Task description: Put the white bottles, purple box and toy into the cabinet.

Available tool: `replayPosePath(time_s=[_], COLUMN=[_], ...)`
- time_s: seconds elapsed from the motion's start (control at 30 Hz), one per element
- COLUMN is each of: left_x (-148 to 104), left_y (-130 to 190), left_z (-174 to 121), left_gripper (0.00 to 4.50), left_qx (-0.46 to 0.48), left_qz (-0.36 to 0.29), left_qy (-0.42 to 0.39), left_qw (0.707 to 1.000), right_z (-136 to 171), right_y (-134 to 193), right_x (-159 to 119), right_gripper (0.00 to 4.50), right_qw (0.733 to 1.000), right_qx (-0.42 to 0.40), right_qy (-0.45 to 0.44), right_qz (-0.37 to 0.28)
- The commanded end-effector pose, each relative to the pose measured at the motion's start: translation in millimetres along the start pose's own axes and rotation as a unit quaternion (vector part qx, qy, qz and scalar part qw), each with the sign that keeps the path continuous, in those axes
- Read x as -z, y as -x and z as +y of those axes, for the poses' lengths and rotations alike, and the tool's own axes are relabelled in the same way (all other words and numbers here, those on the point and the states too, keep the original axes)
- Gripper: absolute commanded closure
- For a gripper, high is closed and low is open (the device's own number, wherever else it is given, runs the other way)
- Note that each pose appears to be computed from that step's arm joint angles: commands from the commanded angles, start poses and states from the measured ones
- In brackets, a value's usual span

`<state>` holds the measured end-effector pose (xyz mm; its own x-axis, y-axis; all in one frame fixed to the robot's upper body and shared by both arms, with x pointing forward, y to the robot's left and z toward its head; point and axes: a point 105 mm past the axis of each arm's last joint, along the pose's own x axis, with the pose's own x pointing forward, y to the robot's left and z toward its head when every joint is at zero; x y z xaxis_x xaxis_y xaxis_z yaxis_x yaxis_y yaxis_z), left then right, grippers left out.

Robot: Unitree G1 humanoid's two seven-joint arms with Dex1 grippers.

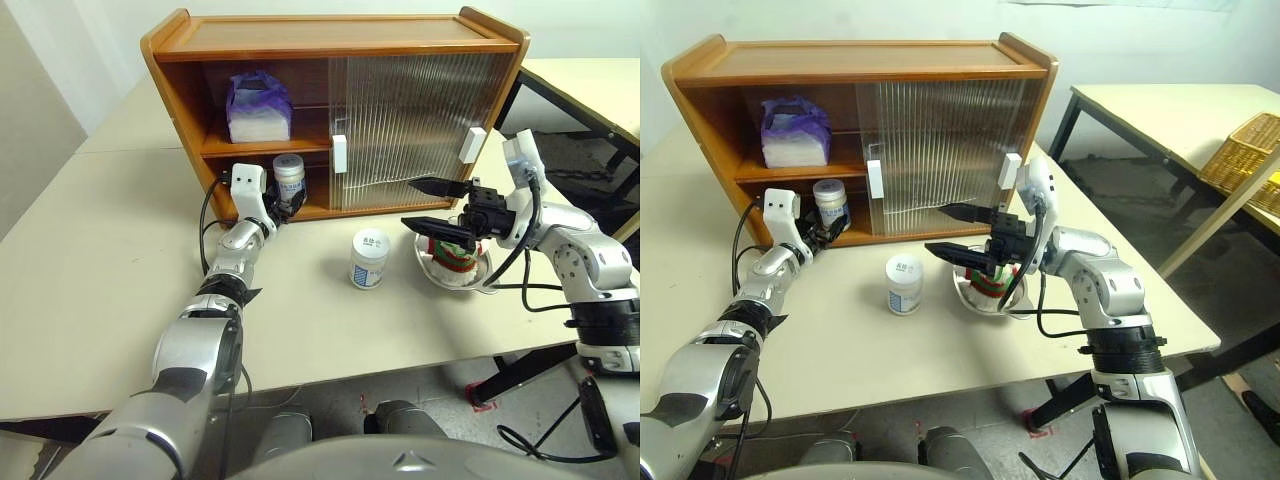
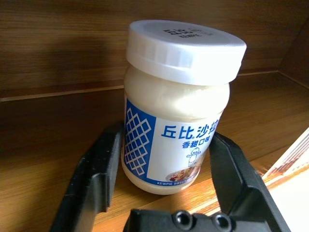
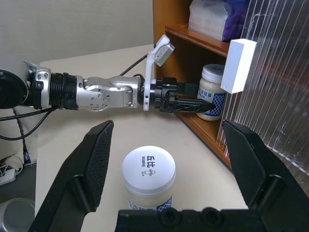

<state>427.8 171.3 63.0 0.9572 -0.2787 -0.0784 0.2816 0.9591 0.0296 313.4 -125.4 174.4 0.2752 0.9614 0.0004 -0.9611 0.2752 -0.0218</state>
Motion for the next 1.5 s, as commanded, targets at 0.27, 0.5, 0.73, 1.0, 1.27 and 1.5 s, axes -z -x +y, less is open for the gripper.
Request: replayPosePath(time_s=[0.27, 0.5, 0.73, 1.0, 1.27, 1.5], left_x=[-8, -7, -9, 0, 2, 3], left_y=[5, 22, 44, 46, 27, 15], left_z=[4, 5, 12, 26, 25, 26], left_gripper=[0.02, 0.02, 0.02, 1.39, 4.28, 4.46], left_qx=[-0.005, 0.003, -0.005, -0.067, -0.106, -0.141], left_qz=[-0.035, -0.065, -0.076, -0.061, -0.042, -0.021], left_qy=[-0.002, -0.001, -0.008, 0.026, 0.031, -0.001], left_qw=[0.999, 0.998, 0.997, 0.996, 0.993, 0.99], right_z=[-1, 0, -1, -2, -1, -1], right_y=[-3, -3, -3, -4, -4, 0], right_x=[-5, -3, -1, 1, -3, -3], right_gripper=[0.0, 0.0, 0.0, 0.0, 0.0, 0.0], right_qw=[1.0, 1.0, 1.0, 1.0, 1.0, 1.0], right_qx=[-0.006, -0.008, -0.011, -0.017, -0.016, -0.01], right_qy=[0.006, 0.005, 0.003, 0.004, 0.01, 0.011], right_qz=[0.001, 0.001, 0.001, 0.0, 0.001, 0.004])
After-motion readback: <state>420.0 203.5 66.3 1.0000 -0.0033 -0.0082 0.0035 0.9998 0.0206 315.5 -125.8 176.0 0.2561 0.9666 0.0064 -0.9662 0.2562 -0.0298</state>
